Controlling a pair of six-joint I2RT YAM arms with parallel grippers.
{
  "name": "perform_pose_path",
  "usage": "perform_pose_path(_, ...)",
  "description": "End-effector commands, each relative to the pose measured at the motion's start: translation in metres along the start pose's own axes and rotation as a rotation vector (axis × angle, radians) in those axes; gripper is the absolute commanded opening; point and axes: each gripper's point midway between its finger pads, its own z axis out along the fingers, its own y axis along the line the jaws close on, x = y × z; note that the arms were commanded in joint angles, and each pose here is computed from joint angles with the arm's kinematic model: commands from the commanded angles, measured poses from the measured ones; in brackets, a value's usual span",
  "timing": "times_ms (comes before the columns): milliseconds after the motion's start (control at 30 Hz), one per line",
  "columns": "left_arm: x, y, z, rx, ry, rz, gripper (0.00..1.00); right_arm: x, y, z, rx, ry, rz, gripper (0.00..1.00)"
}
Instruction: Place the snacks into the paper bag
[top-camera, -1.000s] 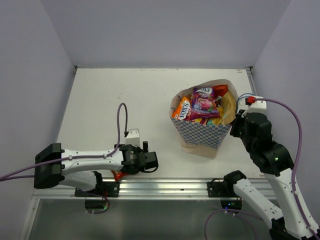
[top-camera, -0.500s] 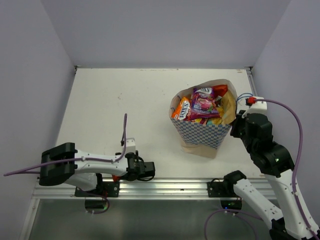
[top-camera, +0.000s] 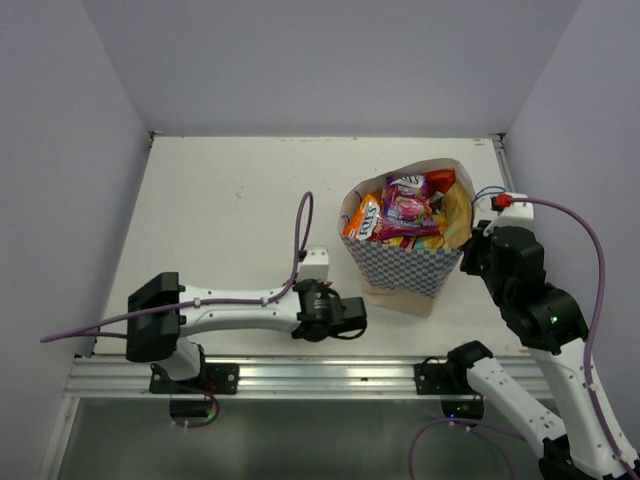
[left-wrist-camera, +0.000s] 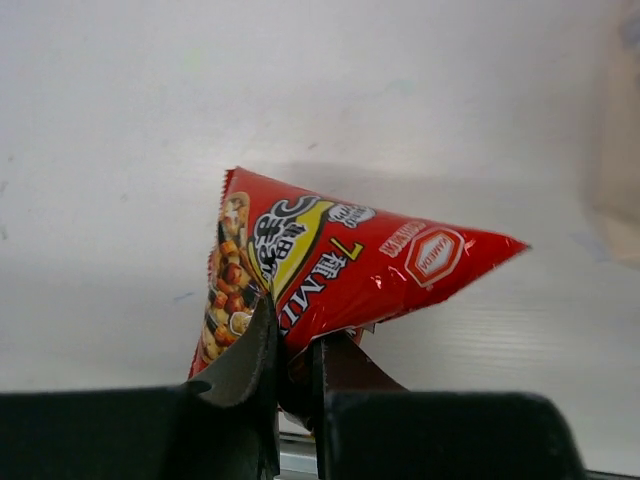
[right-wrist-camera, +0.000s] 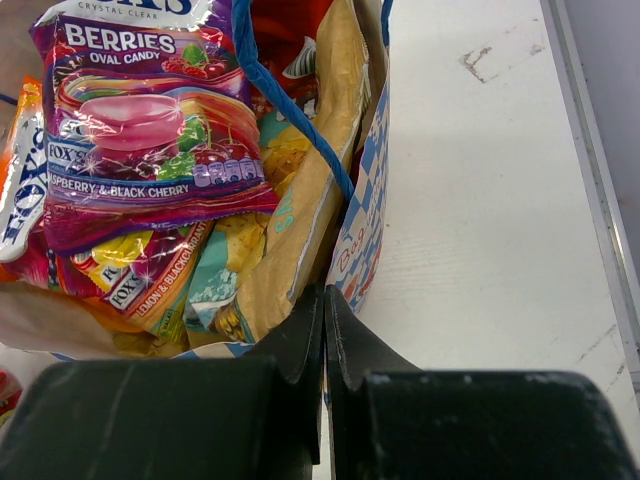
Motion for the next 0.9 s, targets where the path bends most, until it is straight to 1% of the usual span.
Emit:
perform_pose_path(0,-0.118,-0.047,-0.059,0.093,-0.268,-0.055,0.00,0.004,0.004,0.002,-0.020,0.018,-0.015,0.00)
perform_pose_path(67,-0.153,-0.056,-0.081,0.115,-0.332,-0.081,0.00,0.004,0.004,0.002,-0.018,0.019,-0.015,0.00)
perform_pose_path(100,-0.185,-0.063,-0.102,0.144,-0.390,-0.104,0.00,0.005,0.004,0.003,-0.016,0.021,-0.016,0.00)
perform_pose_path(133,-0.198,-0.066,-0.111,0.159,-0.417,-0.109,0.00,0.005,0.004,0.003,-0.014,0.022,-0.018,0.00)
perform_pose_path(167,-0.216,-0.076,-0.123,0.190,-0.458,-0.085,0.00,0.004,0.004,0.003,-0.015,0.020,-0.017,0.00)
perform_pose_path(200,-0.233,-0.080,-0.135,0.218,-0.490,-0.105,0.00,0.005,0.004,0.003,-0.016,0.021,-0.017,0.00)
perform_pose_path(233,-0.242,-0.085,-0.143,0.247,-0.510,-0.104,0.00,0.005,0.004,0.003,-0.014,0.022,-0.016,0.00)
perform_pose_path(267,-0.258,-0.098,-0.157,0.311,-0.547,-0.092,0.00,0.004,0.004,0.003,-0.017,0.020,-0.016,0.00)
perform_pose_path(333,-0.273,-0.113,-0.171,0.388,-0.583,-0.090,0.00,0.005,0.004,0.003,-0.015,0.021,-0.017,0.00)
perform_pose_path(367,-0.286,-0.120,-0.183,0.425,-0.623,-0.094,0.00,0.006,0.004,0.003,-0.015,0.022,-0.017,0.00)
perform_pose_path(400,-0.292,-0.131,-0.191,0.473,-0.634,-0.082,0.00,0.005,0.004,0.003,-0.016,0.019,-0.018,0.00)
perform_pose_path(567,-0.323,-0.164,-0.218,0.537,-0.728,-0.041,0.00,0.005,0.004,0.003,-0.017,0.020,-0.018,0.00)
perform_pose_path(633,-0.330,-0.182,-0.225,0.598,-0.742,-0.040,0.00,0.005,0.004,0.002,-0.016,0.018,-0.016,0.00)
perform_pose_path(767,-0.339,-0.205,-0.217,0.693,-0.730,-0.066,0.00,0.005,0.004,0.002,-0.020,0.016,-0.016,0.00)
perform_pose_path(833,-0.341,-0.216,-0.199,0.732,-0.700,-0.055,0.00,0.005,0.004,0.002,-0.020,0.014,-0.017,0.00)
perform_pose_path(867,-0.343,-0.219,-0.191,0.745,-0.686,-0.072,0.00,0.005,0.004,0.001,-0.021,0.013,-0.017,0.00)
